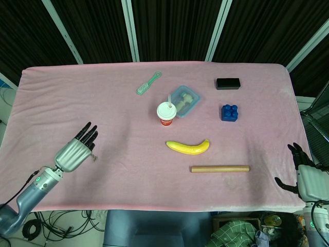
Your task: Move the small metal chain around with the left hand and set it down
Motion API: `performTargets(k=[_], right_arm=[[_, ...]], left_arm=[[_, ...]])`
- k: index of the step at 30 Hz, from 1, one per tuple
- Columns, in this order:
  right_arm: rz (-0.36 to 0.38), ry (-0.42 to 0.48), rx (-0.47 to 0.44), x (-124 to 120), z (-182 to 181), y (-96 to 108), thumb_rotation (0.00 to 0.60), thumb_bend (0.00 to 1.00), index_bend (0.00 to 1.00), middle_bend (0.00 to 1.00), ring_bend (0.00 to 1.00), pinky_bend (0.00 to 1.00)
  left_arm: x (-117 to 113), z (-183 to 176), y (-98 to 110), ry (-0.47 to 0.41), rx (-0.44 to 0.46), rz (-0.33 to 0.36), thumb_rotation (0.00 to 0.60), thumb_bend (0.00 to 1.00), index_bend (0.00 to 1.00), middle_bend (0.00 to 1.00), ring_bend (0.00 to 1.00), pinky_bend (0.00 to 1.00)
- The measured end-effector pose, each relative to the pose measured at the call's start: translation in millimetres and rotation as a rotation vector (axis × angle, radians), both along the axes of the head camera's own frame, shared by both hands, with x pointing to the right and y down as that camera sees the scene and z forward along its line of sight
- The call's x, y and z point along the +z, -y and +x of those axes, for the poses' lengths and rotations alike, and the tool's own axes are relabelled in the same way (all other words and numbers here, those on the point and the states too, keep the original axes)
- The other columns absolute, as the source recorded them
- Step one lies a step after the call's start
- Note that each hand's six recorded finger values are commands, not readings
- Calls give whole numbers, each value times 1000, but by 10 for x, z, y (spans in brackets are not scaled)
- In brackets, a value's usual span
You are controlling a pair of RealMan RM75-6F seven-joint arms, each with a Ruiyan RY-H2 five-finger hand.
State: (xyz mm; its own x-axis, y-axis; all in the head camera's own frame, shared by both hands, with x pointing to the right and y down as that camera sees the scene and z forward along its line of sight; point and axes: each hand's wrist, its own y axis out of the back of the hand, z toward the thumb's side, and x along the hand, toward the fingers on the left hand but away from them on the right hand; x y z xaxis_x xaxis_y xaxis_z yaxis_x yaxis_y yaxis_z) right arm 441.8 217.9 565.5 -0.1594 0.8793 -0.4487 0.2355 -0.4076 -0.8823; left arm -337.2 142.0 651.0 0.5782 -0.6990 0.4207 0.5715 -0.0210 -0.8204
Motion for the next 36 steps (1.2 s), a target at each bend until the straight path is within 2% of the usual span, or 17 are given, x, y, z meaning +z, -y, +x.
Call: performTargets(k=[7,19,26,36], right_arm=[[0,0,-1,-1,-1,1,600,116,0,0,99,212],[0,1,-2,-2,3,3,600,115,0,0,99,212],[-1,1,-2,-1,8,5,600,116,0,0,98,212],[-3,0,-3,0,9,2,600,116,0,0,99,212]], left_arm=[[147,180,201,-83,-92,-35,600,418,580,197,0,0],[437,637,383,-246,-239,-91,600,418,576,196,0,0],[628,832,328,-289,-281,-151,600,418,575,194,0,0],[762,777,249,-289,-317,-169,600,418,574,193,0,0]])
